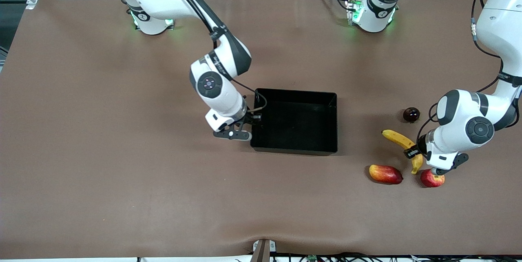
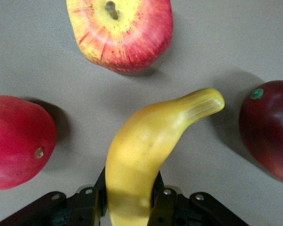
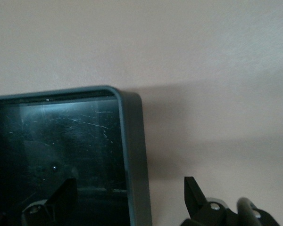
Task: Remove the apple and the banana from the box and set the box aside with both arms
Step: 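Place the banana by the fruits while the right gripper grips the tray rim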
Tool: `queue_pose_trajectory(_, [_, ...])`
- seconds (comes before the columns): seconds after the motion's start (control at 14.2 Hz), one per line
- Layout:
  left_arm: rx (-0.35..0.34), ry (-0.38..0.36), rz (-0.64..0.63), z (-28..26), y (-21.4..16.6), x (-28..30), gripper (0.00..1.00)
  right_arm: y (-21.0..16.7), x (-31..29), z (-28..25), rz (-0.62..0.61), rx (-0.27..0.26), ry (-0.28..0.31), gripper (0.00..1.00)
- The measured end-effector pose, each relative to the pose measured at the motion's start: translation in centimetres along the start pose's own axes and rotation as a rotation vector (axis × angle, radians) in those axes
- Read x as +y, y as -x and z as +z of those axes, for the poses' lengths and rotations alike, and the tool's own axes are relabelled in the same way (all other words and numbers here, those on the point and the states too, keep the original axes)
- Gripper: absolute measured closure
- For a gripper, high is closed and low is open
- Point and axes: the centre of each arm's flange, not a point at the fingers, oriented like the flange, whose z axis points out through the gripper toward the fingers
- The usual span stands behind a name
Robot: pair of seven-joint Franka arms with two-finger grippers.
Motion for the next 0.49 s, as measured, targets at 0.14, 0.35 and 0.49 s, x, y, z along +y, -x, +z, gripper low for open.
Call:
queue_pose_trajectory(0.14, [0.015,-0.020,0.022,0.3,-0.1,-0.1,0.59,0.4,0.1,1.9,-0.005,-0.003,0.011,0.20])
queue_pose_trajectory(0.35, [0.033,-0.031,0.034,0.1,-0.4,-0.1,0.32,0.1,0.4,3.1,-0.004,0.016,0.008,0.52])
queue_pose_trajectory(0.49, [0.053,-0.027,0.034,-1.2,-1.0,0.2,0.14,0.0,0.4,3.0,-0.004,0.018,0.008,0.72])
